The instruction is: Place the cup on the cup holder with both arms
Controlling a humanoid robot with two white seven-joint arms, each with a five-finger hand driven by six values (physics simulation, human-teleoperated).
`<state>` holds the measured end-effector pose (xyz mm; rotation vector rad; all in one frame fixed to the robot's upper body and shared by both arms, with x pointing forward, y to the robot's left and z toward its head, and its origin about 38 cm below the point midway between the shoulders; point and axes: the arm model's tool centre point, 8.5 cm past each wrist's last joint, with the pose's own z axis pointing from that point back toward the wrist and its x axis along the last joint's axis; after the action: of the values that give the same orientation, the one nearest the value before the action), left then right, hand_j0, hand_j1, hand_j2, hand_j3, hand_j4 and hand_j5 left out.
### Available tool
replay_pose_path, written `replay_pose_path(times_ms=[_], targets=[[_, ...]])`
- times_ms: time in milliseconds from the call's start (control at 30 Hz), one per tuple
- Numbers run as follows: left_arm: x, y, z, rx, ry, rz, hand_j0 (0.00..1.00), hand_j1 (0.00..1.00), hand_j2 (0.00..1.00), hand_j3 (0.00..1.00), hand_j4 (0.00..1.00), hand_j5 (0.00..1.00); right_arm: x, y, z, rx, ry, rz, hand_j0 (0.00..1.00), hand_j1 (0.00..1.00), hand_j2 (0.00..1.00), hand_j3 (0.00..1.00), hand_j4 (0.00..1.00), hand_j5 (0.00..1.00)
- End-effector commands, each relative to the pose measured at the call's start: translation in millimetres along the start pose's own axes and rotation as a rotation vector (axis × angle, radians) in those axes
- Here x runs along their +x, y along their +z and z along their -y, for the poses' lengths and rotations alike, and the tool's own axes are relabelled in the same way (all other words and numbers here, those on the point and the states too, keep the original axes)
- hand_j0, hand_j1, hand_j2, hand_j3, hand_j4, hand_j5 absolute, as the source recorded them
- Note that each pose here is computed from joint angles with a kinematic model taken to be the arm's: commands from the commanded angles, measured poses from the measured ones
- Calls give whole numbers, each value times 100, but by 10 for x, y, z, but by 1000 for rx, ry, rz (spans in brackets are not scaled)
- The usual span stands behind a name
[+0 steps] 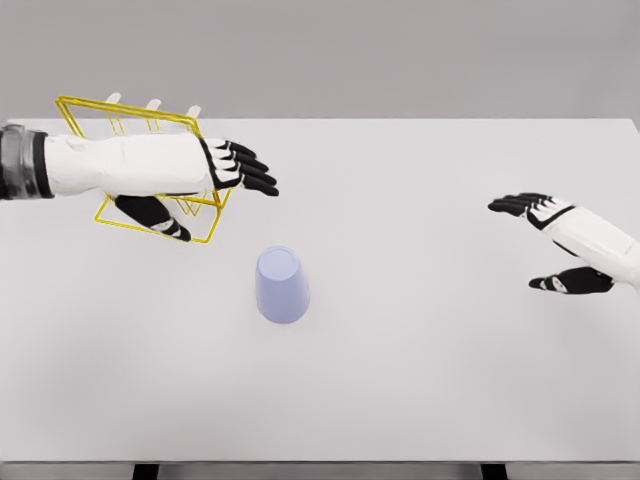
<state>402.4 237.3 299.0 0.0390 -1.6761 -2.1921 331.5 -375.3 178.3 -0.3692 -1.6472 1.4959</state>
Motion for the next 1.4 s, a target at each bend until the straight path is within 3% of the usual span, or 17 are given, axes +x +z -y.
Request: replay_pose_path(times_ms=[0,100,233,367,633,967,1100,1367], targets=[[99,-291,372,-76,119,97,100,100,100,100,100,100,51,56,140,-40,25,2,100,100,100,100,100,100],[216,-418,275,-83,92,149,100,100,100,100,100,100,-25,184,159,-52,22,-38,100,100,100,100,100,100],[277,-550,126,-66,62,187,100,100,100,100,100,100,9,167,131,-48,21,-28,100,100,100,100,100,100],[308,-640,65,-103,26,201,100,100,100,100,100,100,-23,204,97,-40,12,-41,100,100,100,100,100,100],[329,-739,91,-210,-24,206,100,100,100,100,100,100,-59,212,77,-32,12,-56,100,100,100,100,100,100],[222,-804,133,-320,-215,126,100,100,100,100,100,100,-143,225,56,-23,10,-82,100,100,100,100,100,100],[237,-892,131,-323,-220,141,100,100,100,100,100,100,-142,217,52,-22,11,-82,100,100,100,100,100,100],[153,-1005,292,-379,-212,135,100,100,100,100,100,100,-146,226,64,-23,14,-84,100,100,100,100,100,100]])
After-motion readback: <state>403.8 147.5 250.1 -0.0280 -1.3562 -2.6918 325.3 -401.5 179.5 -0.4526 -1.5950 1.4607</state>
